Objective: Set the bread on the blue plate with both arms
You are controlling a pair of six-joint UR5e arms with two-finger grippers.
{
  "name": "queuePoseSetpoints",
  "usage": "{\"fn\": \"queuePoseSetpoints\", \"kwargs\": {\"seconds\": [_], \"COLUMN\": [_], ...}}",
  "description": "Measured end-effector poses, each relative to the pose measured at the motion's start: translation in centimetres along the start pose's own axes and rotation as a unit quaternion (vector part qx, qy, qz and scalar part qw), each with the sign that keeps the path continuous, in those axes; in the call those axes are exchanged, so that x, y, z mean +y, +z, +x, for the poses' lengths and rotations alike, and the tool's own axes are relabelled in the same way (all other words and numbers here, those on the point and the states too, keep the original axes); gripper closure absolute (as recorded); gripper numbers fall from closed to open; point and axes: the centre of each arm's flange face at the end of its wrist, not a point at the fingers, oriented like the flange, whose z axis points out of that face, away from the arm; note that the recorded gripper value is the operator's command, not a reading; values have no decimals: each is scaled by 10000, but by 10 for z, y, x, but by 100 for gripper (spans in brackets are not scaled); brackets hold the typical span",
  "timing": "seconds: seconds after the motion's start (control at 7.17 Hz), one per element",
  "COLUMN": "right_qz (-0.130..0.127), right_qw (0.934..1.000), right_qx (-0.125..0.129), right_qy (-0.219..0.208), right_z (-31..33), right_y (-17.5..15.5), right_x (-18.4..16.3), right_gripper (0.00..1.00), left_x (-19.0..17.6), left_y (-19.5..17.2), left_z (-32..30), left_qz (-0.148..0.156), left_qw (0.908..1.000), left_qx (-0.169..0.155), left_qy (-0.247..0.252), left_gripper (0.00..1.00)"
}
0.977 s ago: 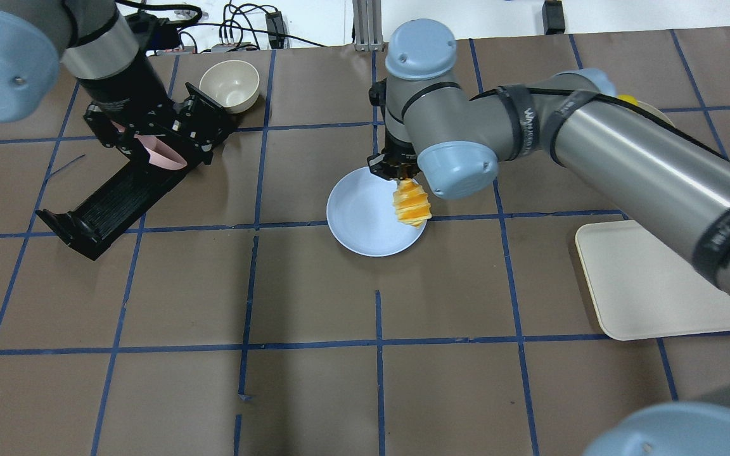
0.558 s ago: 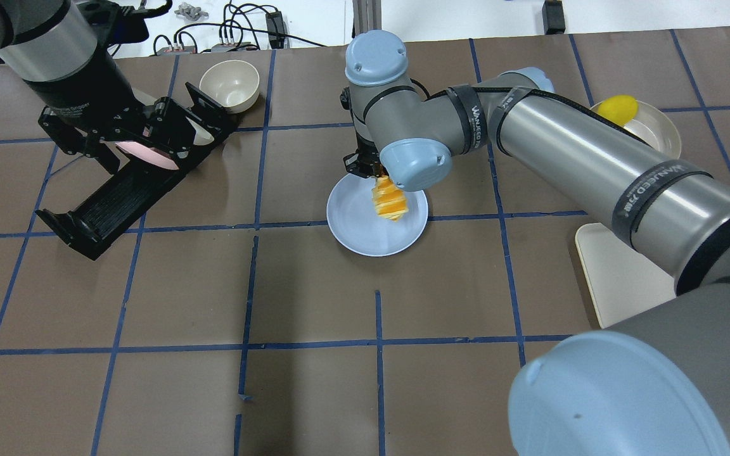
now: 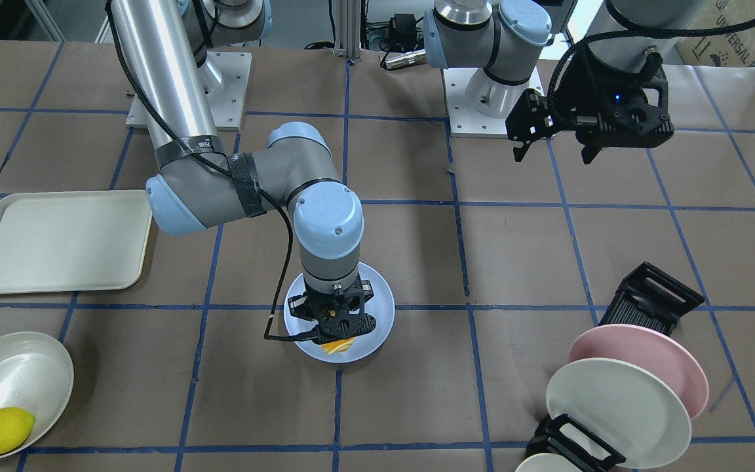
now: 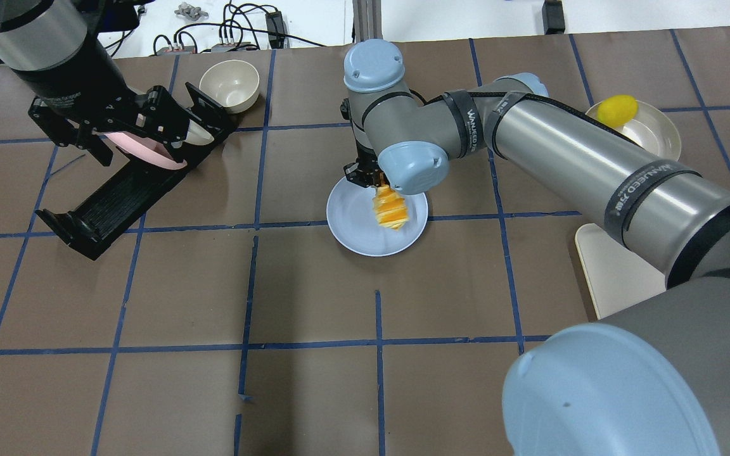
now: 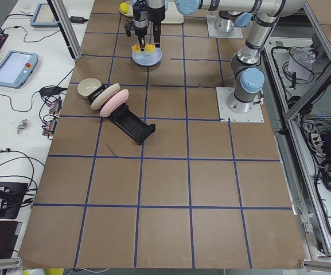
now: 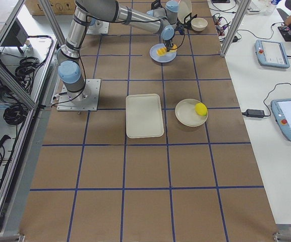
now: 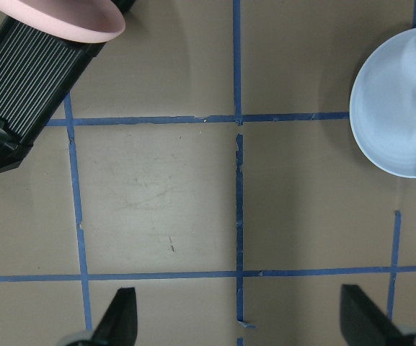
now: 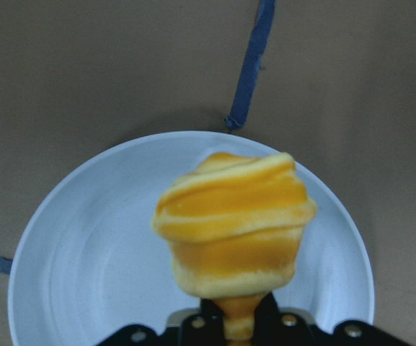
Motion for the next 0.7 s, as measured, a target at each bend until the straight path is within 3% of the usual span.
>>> {"fn": "queuePoseSetpoints", "kwargs": {"seconds": [0.7], "right_qz": [-69], "right_qw": [10000], "right_qx": [-4], "right_qy": [-16], "right_z": [0], "right_y": [5], "right_x": [0], "right_gripper": [0], "left_x": [-1], "left_y": [0], "left_z": [0], "left_qz": [6], "left_qw": [10000], "left_qx": [7], "left_qy": [-86], "left_gripper": [0]}}
